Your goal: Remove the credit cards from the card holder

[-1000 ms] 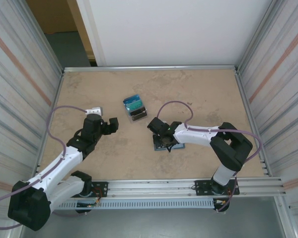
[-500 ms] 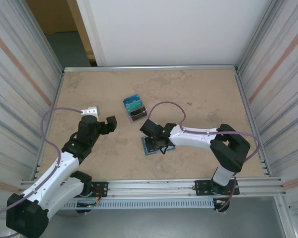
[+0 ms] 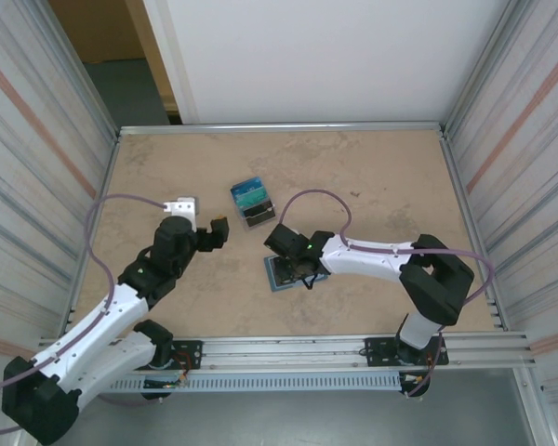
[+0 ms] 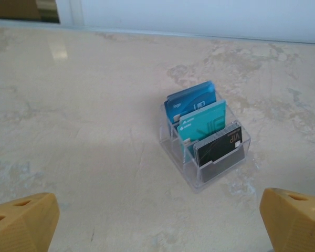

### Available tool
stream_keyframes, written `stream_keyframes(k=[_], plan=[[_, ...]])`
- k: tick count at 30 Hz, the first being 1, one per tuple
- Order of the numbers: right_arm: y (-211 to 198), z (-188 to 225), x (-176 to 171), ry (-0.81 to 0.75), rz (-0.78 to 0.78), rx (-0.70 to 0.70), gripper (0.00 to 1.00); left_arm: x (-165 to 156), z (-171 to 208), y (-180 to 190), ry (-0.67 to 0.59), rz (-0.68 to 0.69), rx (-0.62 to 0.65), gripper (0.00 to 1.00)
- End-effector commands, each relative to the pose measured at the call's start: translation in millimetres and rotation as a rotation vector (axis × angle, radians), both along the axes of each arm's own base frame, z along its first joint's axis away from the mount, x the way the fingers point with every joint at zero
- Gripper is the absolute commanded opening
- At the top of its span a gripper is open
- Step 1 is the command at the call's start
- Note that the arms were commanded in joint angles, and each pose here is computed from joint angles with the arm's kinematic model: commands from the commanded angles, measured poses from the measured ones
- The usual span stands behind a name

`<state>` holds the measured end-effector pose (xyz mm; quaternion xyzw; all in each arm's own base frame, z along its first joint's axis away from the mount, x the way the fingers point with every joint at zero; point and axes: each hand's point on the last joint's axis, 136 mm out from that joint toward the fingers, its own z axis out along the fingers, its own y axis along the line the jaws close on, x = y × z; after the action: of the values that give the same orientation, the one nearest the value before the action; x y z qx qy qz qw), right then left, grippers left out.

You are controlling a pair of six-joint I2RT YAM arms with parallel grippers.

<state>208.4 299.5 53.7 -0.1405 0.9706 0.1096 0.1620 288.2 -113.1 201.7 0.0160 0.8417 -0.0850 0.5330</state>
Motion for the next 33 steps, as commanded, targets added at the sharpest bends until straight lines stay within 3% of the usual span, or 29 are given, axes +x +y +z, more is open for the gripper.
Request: stream_keyframes(k=[1,19,29,33], plan=[[-13.4,7.5,-0.2,-0.023,-0.051,-0.011,0.14,5.1,16.5,3.0,-0.049,0.033,0.08,0.98],[-78.8,2.7,14.7,-0.052,-0.249,-0.083,0.27,9.5,4.2,-32.5,-0.011,-0.071,0.14,0.99],[-102.9,2.5,24.2,-0.051,-0.325,-0.082,0.29,3.4,-7.8,-52.7,0.006,-0.12,0.18,0.99],[-111.2,12.8,27.7,-0.073,-0.355,-0.051,0.36,-0.4,-10.6,-62.0,-0.005,-0.141,0.202,0.99]])
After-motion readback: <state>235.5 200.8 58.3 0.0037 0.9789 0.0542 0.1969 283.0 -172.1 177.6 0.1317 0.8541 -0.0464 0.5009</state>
